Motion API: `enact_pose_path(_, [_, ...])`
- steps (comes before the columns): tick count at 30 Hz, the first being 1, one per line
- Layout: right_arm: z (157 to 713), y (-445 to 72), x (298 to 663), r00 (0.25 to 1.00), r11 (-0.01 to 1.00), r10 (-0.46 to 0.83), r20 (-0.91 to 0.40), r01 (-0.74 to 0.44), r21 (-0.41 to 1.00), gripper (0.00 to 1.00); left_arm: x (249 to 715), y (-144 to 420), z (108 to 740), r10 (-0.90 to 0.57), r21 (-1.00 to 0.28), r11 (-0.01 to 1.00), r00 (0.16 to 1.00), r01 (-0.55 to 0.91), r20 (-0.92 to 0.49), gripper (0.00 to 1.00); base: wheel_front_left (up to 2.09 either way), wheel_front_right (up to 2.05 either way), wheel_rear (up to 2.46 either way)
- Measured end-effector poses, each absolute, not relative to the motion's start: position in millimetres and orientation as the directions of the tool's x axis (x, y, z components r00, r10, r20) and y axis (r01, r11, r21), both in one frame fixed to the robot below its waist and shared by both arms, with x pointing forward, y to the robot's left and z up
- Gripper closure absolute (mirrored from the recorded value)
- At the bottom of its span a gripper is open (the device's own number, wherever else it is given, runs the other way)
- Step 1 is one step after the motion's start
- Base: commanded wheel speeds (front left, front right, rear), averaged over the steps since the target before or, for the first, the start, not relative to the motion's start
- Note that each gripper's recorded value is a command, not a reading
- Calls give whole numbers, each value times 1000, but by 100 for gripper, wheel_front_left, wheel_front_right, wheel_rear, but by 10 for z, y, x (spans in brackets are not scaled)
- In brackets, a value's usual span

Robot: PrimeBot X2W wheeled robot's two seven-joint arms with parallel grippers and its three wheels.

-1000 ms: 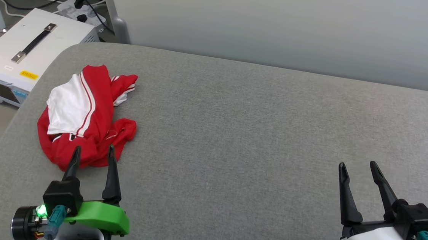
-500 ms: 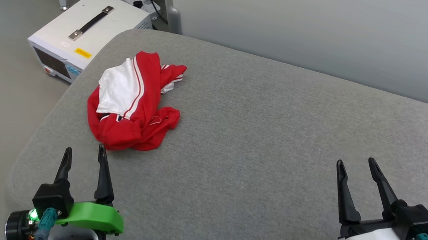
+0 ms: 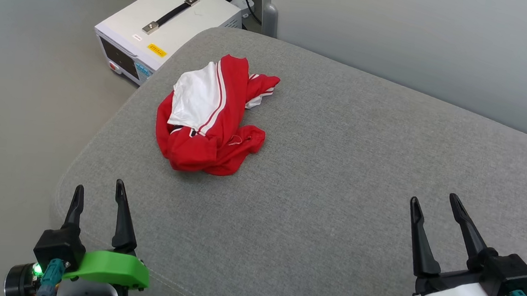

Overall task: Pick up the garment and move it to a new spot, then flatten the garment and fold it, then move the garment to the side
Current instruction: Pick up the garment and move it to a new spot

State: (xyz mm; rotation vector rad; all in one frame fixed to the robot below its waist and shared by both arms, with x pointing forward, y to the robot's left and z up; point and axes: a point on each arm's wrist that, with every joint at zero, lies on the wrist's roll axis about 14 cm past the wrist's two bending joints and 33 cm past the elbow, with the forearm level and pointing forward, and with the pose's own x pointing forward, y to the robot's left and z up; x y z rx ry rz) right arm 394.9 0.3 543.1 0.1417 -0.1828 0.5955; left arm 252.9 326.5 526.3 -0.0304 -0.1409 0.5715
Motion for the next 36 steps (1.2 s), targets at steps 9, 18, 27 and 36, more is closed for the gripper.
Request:
enact_pose_path(9, [5323,-46,4002,825,828,533,188,-554,83,0,2929,3381,5558,458,-71,888,864,-454,207,0,0,0,0])
enact_pose_path(18, [5217,-183,4252,841,848,509,183,-527,65,0,3748,3657,6248,331,16,933,876,-359,350,0,0,0,0])
enact_pose_path(27, [5022,-360,4505,866,870,473,160,-488,68,0,4657,3637,6066,201,52,977,971,-209,127,0,0,0,0])
enact_pose_path(36, [4805,-603,4611,897,898,426,114,-435,62,0,4951,3293,4944,28,-35,998,870,-53,-493,0,0,0,0])
